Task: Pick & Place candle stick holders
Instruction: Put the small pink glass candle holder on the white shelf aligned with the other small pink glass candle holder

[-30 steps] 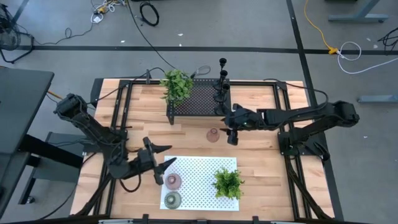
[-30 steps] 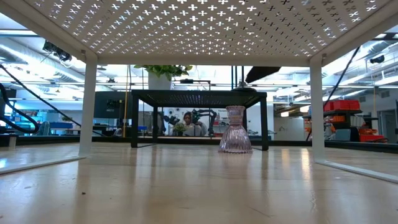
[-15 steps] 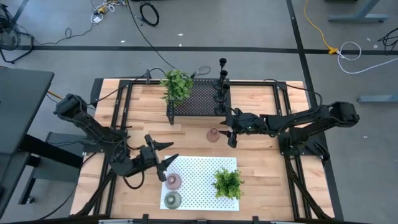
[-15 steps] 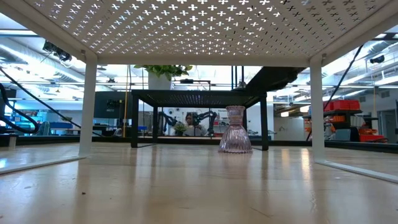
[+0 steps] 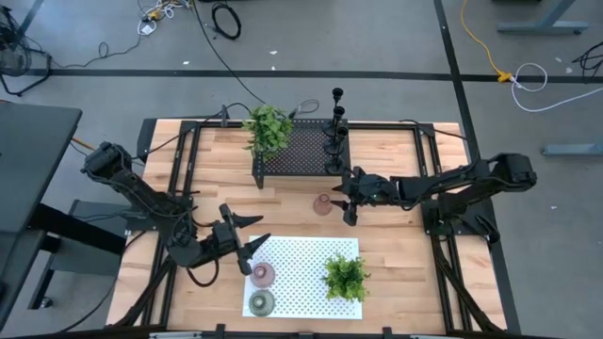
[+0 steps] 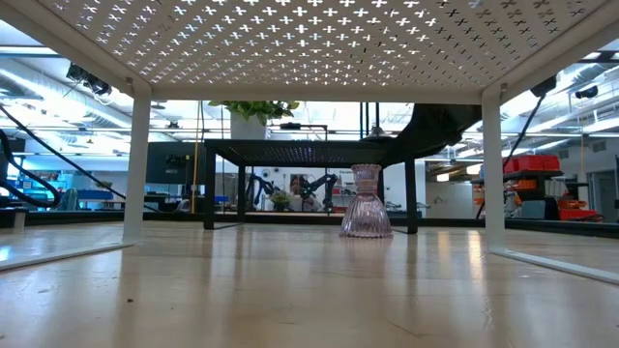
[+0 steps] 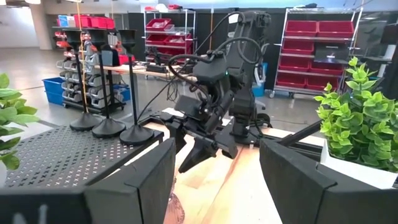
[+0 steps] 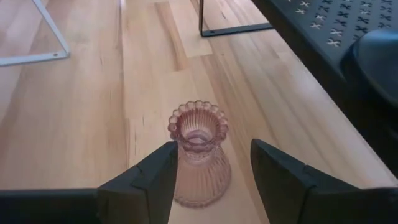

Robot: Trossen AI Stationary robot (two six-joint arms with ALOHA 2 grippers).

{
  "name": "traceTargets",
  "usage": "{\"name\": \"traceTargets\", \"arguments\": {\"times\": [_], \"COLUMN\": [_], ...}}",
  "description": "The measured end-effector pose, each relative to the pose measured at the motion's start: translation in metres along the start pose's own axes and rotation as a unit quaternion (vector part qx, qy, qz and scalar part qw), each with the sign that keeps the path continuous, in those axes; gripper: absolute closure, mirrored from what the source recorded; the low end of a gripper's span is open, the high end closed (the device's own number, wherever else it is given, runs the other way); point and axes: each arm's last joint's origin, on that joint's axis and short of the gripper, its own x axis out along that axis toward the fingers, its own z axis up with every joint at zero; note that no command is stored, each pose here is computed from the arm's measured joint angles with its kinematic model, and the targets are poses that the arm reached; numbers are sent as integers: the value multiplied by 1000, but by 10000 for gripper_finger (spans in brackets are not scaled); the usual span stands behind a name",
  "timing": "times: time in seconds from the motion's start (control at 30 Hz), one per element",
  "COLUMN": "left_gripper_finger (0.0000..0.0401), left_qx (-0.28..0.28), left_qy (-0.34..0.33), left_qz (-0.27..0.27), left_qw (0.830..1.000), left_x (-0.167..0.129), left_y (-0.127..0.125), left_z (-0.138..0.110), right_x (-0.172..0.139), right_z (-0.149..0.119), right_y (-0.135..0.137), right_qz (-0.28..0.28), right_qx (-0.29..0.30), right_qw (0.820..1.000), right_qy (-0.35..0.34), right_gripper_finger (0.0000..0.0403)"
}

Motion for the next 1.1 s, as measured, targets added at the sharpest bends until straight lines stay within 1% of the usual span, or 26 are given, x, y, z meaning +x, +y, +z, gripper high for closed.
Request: {"name": "traceTargets", "arguments": {"times": [0.37, 0.53, 0.7, 0.8, 0.97, 1.1], "left_gripper_finger": [167, 167, 167, 167, 167, 167], "left_qx": [6, 6, 6, 6, 7, 9], "left_qy": [2, 3, 2, 3, 3, 4], "left_qz": [0, 0, 0, 0, 0, 0], "left_qw": [1000, 1000, 1000, 1000, 1000, 1000], "left_x": [0, 0, 0, 0, 0, 0], "left_y": [0, 0, 0, 0, 0, 0], "left_z": [-1, -1, -1, -1, -1, -2], "right_x": [18, 25, 33, 38, 40, 40], "right_z": [-9, -8, -14, -14, -12, -12], "right_y": [2, 4, 4, 6, 9, 9], "right_qz": [-1, 11, 11, 12, 27, 21], "right_qx": [-1, 2, -1, 0, 3, 6], "right_qw": [1000, 1000, 1000, 1000, 999, 999], "right_qy": [6, -17, -11, -22, -40, -42], "right_gripper_finger": [202, 202, 202, 201, 184, 177]}}
